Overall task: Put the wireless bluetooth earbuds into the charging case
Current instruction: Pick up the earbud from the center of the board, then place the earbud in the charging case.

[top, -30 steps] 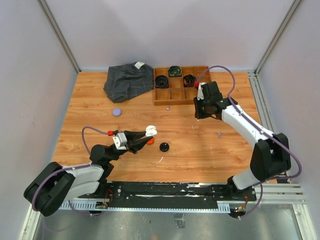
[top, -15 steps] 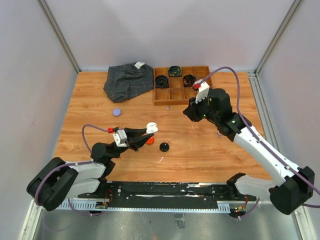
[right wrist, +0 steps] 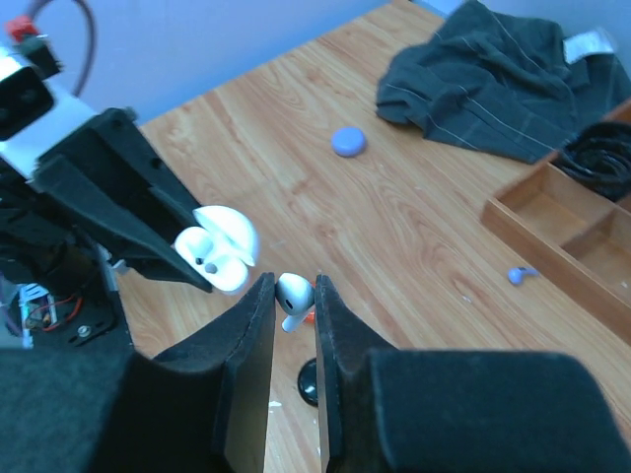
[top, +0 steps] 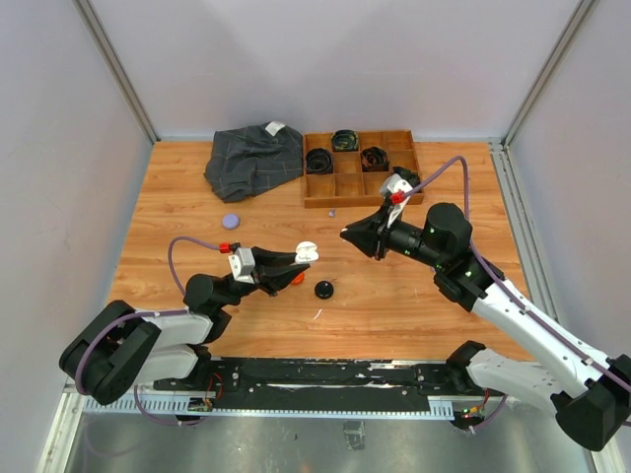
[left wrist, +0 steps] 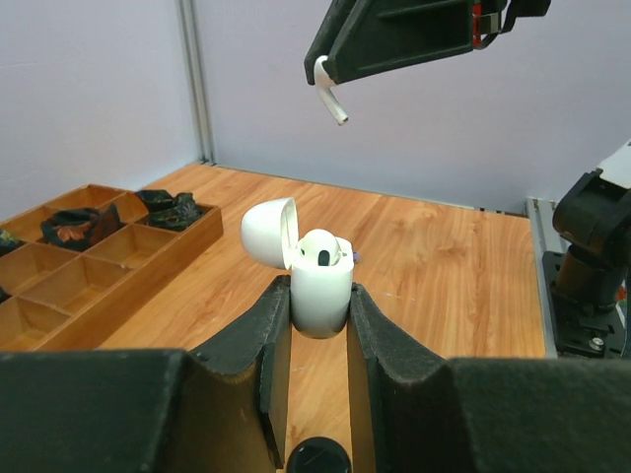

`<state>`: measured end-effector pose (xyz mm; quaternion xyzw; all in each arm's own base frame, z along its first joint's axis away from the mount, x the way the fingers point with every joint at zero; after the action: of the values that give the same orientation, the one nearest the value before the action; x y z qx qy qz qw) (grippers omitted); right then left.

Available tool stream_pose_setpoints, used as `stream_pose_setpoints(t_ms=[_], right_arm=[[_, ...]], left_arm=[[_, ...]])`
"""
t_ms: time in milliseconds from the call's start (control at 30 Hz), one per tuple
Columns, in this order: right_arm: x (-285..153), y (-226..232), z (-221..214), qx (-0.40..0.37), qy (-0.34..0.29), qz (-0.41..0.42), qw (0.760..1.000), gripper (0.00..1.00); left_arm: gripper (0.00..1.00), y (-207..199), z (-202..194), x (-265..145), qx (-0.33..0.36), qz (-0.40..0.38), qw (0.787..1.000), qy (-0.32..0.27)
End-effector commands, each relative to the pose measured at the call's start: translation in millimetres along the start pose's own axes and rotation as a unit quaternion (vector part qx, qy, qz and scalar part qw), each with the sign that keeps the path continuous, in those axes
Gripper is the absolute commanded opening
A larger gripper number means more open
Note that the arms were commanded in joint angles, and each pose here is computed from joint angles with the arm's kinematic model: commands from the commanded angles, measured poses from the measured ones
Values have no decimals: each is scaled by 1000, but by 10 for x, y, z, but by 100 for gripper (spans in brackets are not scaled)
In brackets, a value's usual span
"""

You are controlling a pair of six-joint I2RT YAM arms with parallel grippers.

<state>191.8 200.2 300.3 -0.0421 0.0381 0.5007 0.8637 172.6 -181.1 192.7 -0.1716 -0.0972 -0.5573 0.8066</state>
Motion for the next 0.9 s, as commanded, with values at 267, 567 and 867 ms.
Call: stream_pose_setpoints(t_ms=[267,567,867], right_arm=[[55,365,119,-31,-107,88,990,18],[216,497,35,-34,-113,115,986,17],[325,573,-16,-34,-108,135,984,17]], left_arm=[[0,-224,462,164,52,-97,990,-92],[0,-260,491,199,44,-118,988,-89],[0,-301,564,195,46,-124,986,-100]])
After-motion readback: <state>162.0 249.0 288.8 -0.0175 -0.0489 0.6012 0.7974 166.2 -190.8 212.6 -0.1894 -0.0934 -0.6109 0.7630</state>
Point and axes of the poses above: each gripper's point midway between its finger pads, its own x axis out along the fingers, its own y axis along the line the jaws close on, z = x × y, the point moved 8 cm from there along -x, back along the fingers, and after that the axes turned 11 degrees about -x, right-handed, at the moved point
